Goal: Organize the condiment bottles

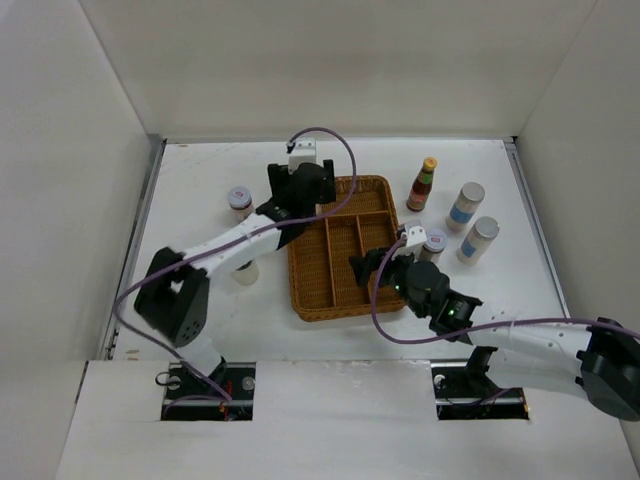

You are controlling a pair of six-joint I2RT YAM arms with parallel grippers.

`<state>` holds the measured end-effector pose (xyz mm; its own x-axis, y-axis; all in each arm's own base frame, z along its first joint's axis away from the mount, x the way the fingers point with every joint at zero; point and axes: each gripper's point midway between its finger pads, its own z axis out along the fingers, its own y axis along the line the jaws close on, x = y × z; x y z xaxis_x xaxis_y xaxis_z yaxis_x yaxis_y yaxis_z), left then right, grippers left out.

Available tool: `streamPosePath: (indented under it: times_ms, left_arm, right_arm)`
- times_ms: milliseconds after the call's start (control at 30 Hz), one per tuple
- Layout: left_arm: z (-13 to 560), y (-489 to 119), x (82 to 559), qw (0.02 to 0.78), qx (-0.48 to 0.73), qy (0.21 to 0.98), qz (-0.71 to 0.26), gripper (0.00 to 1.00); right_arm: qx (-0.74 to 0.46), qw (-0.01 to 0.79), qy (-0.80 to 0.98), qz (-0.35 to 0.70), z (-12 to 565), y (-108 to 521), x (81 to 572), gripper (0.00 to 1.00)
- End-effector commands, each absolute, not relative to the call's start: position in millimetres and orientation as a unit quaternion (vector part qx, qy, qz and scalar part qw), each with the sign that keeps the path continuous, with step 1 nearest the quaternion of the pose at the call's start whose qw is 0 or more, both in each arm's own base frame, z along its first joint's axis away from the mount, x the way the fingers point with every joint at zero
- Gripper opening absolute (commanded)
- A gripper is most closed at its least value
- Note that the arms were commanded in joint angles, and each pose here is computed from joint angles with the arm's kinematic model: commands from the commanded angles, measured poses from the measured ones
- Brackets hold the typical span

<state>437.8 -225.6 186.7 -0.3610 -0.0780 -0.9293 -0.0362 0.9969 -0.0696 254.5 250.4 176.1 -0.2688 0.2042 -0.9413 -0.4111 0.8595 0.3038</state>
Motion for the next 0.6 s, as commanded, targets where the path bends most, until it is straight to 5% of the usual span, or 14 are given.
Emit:
streamPosePath:
  times_ms: [0,300,567]
  left_arm:
    - [279.7,-195.2,410.9,0.647,-0.083,0.757,-0.039,0.98]
    - [228.6,-92.6,296.5,0.600,-0.123,0.788,0.065,0.97]
    - [174.7,-63.6,266.2,0.536,-0.158,0.827,0.060,0.95]
  right_arm:
    - [-0.043,0.624,0.730,0.276,201.0,247.8,257.8,0.89]
    - [-0.045,0.621,0.732,0.275,199.1,249.0,258.6,0.92]
    - [-0.050,0.616,0.740,0.267,193.3,251.7,260.3,0.93]
